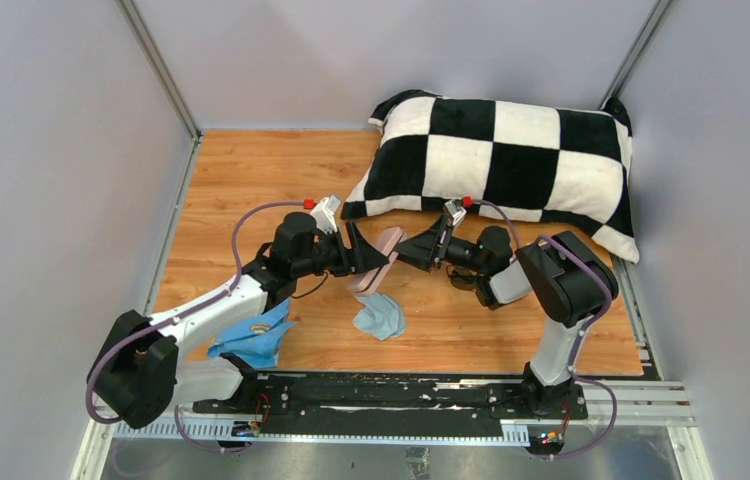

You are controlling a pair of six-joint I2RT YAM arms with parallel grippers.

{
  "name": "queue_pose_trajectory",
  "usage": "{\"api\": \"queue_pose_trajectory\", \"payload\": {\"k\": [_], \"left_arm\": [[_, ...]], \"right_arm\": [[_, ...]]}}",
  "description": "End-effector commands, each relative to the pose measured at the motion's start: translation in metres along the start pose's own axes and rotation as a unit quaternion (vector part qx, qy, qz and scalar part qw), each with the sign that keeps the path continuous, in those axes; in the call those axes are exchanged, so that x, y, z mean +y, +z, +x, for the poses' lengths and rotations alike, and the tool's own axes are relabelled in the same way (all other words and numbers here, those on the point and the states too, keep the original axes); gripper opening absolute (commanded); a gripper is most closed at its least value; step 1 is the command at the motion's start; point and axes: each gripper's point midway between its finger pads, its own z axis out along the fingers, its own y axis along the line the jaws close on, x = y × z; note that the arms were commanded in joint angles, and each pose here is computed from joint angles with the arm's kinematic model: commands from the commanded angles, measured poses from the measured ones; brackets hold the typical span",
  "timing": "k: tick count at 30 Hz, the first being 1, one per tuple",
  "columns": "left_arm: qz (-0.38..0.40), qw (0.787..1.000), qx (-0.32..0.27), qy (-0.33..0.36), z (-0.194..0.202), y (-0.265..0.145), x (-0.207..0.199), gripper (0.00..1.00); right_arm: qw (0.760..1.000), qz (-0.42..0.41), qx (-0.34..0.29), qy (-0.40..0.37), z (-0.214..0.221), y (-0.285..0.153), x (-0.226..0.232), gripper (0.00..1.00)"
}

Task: Organize the sunglasses
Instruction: Open the sunglasses case.

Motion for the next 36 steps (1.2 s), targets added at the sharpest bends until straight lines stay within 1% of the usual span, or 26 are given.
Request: {"api": "queue_pose_trajectory", "payload": {"k": [1, 4, 9, 12, 16, 22, 29, 34, 36], "left_arm": [[0.065, 0.997, -0.024, 0.044, -0.017, 0.003, -0.033, 0.0], [0.055, 0.997, -0.023, 0.045, -0.016, 0.007, -0.026, 0.0], [0.055, 0.997, -0.026, 0.047, -0.019, 0.01, -0.025, 0.0], [0.053, 0.997, -0.031, 0.05, -0.02, 0.011, -0.024, 0.0], [0.053, 0.997, -0.029, 0.053, -0.02, 0.011, -0.024, 0.0], [0.051, 0.997, -0.027, 0.055, -0.018, 0.012, -0.023, 0.0], [0.045, 0.997, -0.029, 0.056, -0.018, 0.016, -0.017, 0.0], [0.046, 0.997, -0.028, 0.051, -0.019, 0.022, -0.016, 0.0], [0.041, 0.997, -0.033, 0.052, -0.021, 0.022, -0.014, 0.0]], "right_arm": [[0.998, 0.057, -0.014, 0.005, -0.002, 0.005, -0.033, 0.79], [0.996, 0.094, 0.002, 0.009, 0.004, 0.008, -0.044, 0.79], [0.99, 0.14, 0.025, 0.012, 0.009, 0.013, -0.052, 0.77], [0.986, 0.166, 0.029, 0.022, 0.01, 0.014, -0.056, 0.75], [0.981, 0.188, 0.038, 0.038, 0.013, 0.019, -0.06, 0.69], [0.978, 0.198, 0.05, 0.044, 0.019, 0.03, -0.061, 0.64], [0.97, 0.229, 0.06, 0.051, 0.026, 0.033, -0.068, 0.56], [0.972, 0.222, 0.06, 0.05, 0.026, 0.035, -0.064, 0.52], [0.973, 0.22, 0.059, 0.044, 0.025, 0.035, -0.062, 0.48]]}}
